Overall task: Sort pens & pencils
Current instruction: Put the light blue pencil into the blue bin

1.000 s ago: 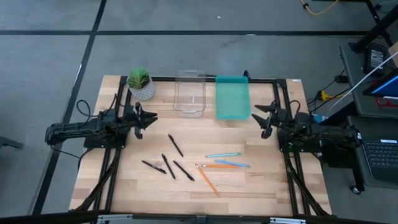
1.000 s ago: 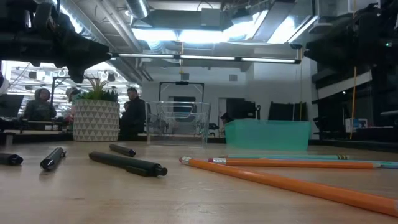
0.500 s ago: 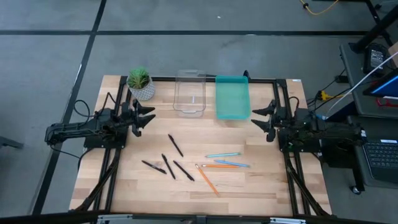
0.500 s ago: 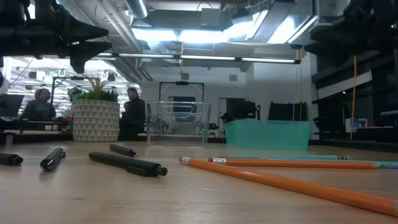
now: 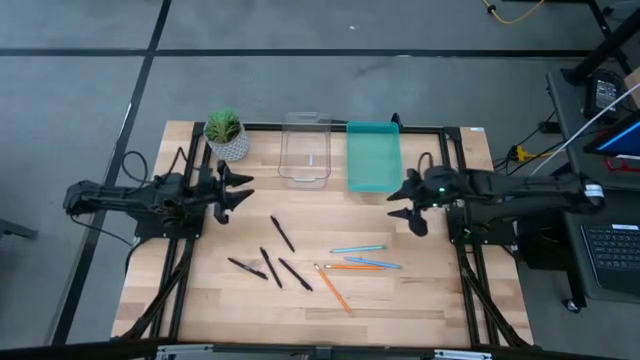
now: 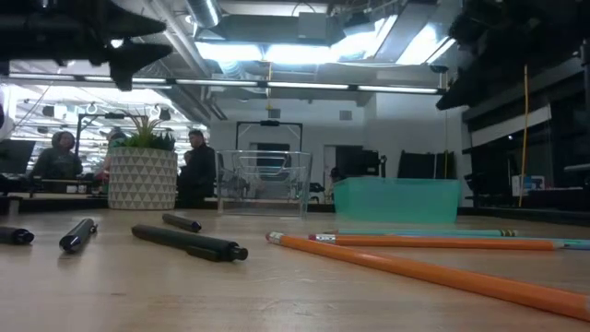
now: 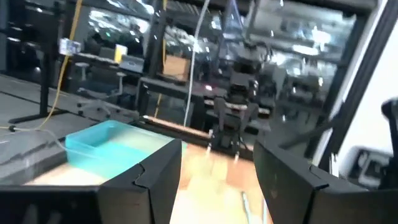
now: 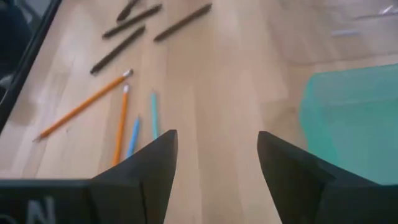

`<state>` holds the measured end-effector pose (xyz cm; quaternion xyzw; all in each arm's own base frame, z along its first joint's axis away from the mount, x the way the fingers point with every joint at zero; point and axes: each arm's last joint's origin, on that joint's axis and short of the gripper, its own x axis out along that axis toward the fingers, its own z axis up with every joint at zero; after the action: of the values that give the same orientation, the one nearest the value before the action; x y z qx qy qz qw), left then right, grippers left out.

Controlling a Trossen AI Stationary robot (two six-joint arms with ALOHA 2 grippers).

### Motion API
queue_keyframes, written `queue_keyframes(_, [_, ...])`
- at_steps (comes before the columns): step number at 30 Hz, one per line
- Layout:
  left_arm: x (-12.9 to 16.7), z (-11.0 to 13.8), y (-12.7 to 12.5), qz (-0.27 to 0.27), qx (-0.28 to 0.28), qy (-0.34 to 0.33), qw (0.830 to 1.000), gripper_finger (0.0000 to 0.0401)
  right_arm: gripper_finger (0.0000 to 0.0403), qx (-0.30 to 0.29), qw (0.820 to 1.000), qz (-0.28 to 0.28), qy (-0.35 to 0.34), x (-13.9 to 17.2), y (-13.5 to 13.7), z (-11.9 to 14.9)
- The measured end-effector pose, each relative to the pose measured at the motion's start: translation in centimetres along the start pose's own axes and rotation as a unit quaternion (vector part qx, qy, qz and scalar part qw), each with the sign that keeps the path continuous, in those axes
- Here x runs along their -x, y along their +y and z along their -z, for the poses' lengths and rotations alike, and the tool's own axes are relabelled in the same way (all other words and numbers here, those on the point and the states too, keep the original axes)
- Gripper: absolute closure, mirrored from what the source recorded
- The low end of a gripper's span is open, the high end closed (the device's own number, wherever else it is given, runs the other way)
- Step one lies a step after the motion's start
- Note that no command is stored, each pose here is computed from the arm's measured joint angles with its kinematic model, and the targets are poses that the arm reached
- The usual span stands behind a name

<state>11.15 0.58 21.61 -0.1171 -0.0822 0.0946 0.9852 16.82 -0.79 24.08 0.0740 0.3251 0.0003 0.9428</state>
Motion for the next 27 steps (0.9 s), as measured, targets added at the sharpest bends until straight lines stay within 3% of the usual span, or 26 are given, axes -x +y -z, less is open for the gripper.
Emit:
queue_keyframes(9, [-3.9, -0.8, -2.5, 0.046, -0.131, 0.112, 0.984, 0.0205, 0.0182, 0.012, 0.992, -0.042, 0.117, -3.0, 1.3, -0.5])
queue_keyframes(14, [-5.2, 0.3, -3.6, 0.074, -0.139, 0.159, 0.975, 0.0208, 0.0189, -0.001, 0.985, -0.056, 0.164, -4.4, 2.7, 0.4])
queue_keyframes(21, [-6.6, 2.3, -4.4, 0.059, -0.143, 0.192, 0.969, 0.0209, 0.0190, -0.008, 0.970, -0.059, 0.235, -7.1, 4.3, 1.9])
queue_keyframes(27, [-7.1, 3.0, -4.6, 0.047, -0.148, 0.199, 0.968, 0.0209, 0.0190, 0.049, 0.961, -0.035, 0.271, -9.1, 5.5, 3.3])
